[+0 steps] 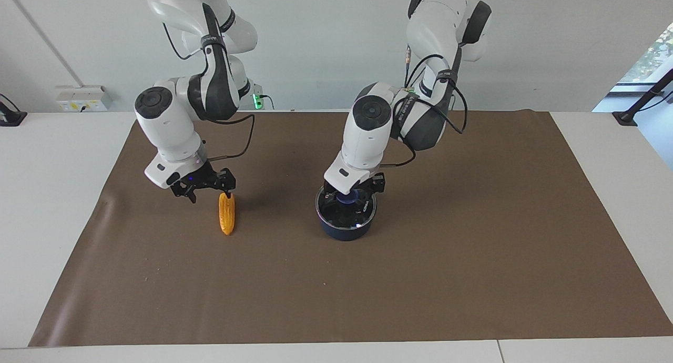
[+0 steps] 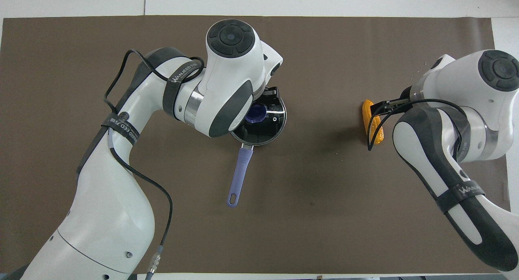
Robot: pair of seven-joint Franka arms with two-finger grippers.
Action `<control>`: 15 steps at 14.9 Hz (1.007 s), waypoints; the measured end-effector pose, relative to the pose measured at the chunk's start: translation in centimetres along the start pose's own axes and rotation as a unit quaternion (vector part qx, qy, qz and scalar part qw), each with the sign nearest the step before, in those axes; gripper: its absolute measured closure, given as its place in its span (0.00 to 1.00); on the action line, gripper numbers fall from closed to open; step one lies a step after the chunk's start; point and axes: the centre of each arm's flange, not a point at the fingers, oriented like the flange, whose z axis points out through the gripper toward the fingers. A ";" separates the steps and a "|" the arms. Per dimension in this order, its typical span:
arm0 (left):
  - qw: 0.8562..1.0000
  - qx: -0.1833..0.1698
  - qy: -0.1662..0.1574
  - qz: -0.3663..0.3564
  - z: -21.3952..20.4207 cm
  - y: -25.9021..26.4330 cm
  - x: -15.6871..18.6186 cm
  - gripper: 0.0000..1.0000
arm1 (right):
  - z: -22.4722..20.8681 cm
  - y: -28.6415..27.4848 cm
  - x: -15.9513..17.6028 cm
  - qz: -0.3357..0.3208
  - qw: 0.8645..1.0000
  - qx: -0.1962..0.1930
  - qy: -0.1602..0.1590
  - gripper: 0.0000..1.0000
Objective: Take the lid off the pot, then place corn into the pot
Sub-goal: 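Grasp the blue lid knob with the left gripper while the right gripper grasps the corn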
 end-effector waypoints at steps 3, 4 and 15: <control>1.000 0.000 0.001 0.003 0.4 0.4 -0.1 0.00 | 2.0 -0.4 -0.1 0.007 1.000 0.012 -0.006 0.04; 1.000 0.000 0.001 0.004 0.4 0.5 -0.2 0.01 | 2.9 -0.7 -0.2 0.005 1.000 0.012 -0.012 0.10; 1.000 0.003 -0.003 0.008 0.8 1.0 -0.6 0.08 | 8.1 -1.6 -0.5 -0.003 0.999 0.011 -0.035 0.30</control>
